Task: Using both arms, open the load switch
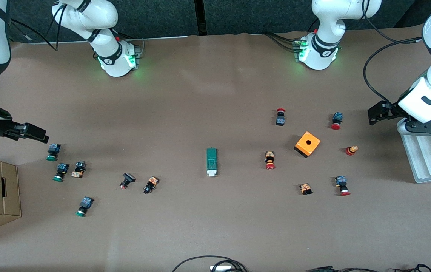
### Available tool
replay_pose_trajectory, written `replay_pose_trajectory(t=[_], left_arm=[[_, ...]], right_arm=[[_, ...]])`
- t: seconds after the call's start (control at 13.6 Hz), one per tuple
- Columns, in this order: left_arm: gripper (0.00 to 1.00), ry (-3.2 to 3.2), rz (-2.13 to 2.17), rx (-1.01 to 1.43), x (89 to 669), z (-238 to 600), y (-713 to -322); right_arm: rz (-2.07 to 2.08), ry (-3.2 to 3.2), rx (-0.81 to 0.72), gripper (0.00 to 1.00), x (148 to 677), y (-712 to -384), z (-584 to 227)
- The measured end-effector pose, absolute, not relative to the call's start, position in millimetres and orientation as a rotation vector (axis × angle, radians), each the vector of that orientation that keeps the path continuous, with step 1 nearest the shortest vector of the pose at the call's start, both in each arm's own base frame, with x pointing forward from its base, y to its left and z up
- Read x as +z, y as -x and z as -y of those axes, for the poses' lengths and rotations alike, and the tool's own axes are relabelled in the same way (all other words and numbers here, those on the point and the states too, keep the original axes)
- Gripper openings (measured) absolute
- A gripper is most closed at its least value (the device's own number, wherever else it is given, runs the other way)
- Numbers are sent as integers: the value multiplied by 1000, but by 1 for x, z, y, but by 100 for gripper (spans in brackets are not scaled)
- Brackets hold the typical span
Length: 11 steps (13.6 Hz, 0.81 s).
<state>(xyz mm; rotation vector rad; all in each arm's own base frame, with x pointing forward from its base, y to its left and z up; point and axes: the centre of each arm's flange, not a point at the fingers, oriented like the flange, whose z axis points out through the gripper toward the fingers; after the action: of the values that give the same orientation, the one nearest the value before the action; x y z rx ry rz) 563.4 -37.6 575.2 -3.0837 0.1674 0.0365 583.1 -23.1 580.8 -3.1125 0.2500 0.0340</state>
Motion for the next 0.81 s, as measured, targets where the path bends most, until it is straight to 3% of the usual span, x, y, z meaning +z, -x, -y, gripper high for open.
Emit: replay_pose_trajectory(t=[0.81], left_arm=[[100, 3083, -180, 37, 575, 42, -563]], right_arm=[[-250, 3113, 31, 100, 582, -583, 23]])
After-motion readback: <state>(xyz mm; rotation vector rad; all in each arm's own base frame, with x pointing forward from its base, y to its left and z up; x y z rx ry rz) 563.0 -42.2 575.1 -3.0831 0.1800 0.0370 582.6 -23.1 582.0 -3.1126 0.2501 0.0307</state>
